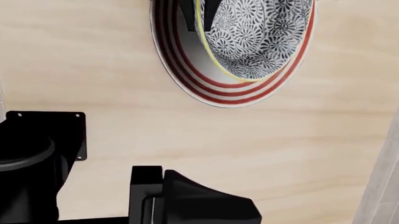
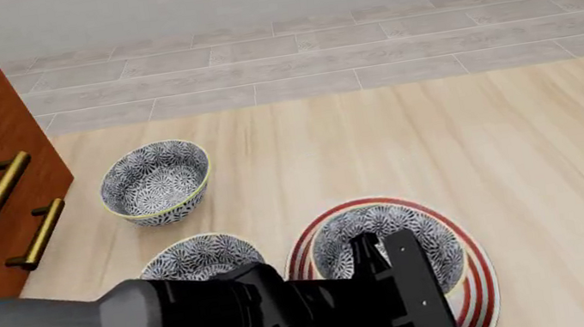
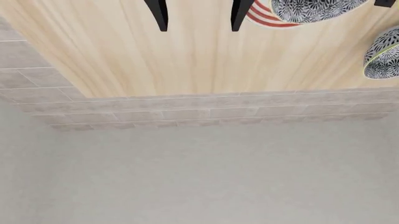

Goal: Put the bowl at the front on the plate.

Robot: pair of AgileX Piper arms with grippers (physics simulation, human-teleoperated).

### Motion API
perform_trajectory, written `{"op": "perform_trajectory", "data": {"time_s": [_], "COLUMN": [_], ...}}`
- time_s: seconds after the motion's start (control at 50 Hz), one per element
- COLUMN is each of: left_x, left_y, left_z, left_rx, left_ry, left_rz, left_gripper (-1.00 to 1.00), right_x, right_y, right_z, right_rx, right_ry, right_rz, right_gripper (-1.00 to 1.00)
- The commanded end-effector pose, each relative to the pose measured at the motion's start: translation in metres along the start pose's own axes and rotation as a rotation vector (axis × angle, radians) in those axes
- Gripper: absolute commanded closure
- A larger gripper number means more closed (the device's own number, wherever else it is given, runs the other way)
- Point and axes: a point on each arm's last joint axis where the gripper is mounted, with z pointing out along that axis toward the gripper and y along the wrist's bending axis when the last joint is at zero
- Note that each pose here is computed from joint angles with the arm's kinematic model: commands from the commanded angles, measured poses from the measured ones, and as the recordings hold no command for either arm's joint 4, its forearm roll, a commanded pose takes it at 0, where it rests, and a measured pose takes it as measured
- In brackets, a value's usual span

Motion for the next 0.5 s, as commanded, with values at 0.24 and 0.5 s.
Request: {"op": "perform_trajectory", "data": {"time_s": [0.24,0.5], "left_x": [-0.0017,-0.0027], "left_y": [-0.0054,-0.0069], "left_z": [-0.0028,-0.0012], "left_rx": [0.014,0.019], "left_ry": [-0.001,0.0], "left_rz": [0.033,0.033], "left_gripper": [1.0,1.0], "right_x": [0.0002,0.0001], "right_y": [0.0,-0.0001], "right_z": [0.0001,-0.0001], "right_rx": [0.0,0.001], "right_ry": [0.0,-0.001], "right_rz": [0.0,0.002], "right_gripper": [-1.0,-1.0]}}
